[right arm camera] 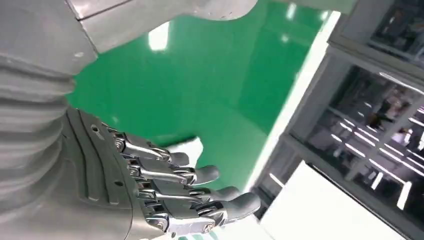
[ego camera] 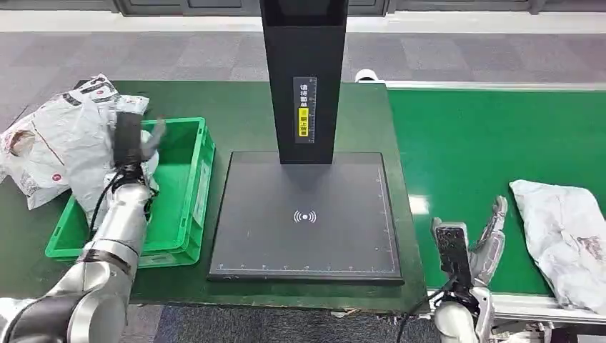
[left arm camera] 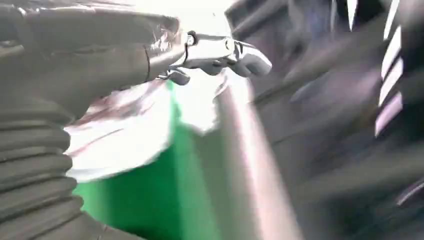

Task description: Moved the parcel from conveyor to table for the left to box.

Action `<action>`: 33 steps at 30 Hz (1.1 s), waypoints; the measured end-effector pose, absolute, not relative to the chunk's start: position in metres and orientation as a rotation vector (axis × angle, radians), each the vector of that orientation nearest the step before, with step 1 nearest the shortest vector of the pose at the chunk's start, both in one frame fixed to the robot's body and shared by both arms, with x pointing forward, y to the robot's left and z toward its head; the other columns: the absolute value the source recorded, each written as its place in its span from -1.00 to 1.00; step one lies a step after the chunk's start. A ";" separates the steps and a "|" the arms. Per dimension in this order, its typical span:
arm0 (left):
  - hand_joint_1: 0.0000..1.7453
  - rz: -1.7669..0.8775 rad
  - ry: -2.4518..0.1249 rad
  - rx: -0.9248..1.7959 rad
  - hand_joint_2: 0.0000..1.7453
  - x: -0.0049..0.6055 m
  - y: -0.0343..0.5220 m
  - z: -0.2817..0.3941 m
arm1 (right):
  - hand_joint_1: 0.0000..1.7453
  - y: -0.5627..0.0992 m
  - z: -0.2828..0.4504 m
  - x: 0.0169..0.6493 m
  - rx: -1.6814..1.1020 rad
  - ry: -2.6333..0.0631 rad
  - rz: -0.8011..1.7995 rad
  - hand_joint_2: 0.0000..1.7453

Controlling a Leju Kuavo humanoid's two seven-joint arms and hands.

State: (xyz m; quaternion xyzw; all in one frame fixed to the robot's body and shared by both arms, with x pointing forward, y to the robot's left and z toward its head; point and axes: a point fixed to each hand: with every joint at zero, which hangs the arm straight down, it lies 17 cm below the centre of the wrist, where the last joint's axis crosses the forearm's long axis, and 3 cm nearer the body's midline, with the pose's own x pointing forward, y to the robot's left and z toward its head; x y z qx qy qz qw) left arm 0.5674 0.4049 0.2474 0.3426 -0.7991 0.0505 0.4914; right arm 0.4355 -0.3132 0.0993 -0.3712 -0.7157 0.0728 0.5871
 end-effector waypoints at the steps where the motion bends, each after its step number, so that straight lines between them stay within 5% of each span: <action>1: -1.00 0.210 -1.958 0.847 -1.00 0.558 0.412 0.254 | -1.00 -0.316 0.098 0.441 -0.867 -1.672 0.176 1.00; 8: -1.00 0.327 -2.022 0.850 -1.00 0.529 0.402 0.261 | -1.00 -0.338 0.080 0.445 -0.914 -1.632 0.196 1.00; 9: -1.00 0.327 -2.037 0.820 1.00 0.529 0.395 0.262 | -1.00 -0.340 0.078 0.444 -0.919 -1.623 0.198 1.00; 14: -1.00 0.297 -2.093 0.637 1.00 0.531 0.352 0.262 | -1.00 -0.355 0.069 0.441 -0.957 -1.574 0.200 1.00; 20: -1.00 0.032 -2.071 0.031 1.00 0.529 0.208 0.231 | -1.00 -0.394 0.057 0.431 -1.182 -1.418 0.370 1.00; 33: -1.00 -0.158 -1.865 -0.336 1.00 0.487 0.056 0.162 | -1.00 -0.497 -0.036 0.383 -1.393 -0.715 0.563 1.00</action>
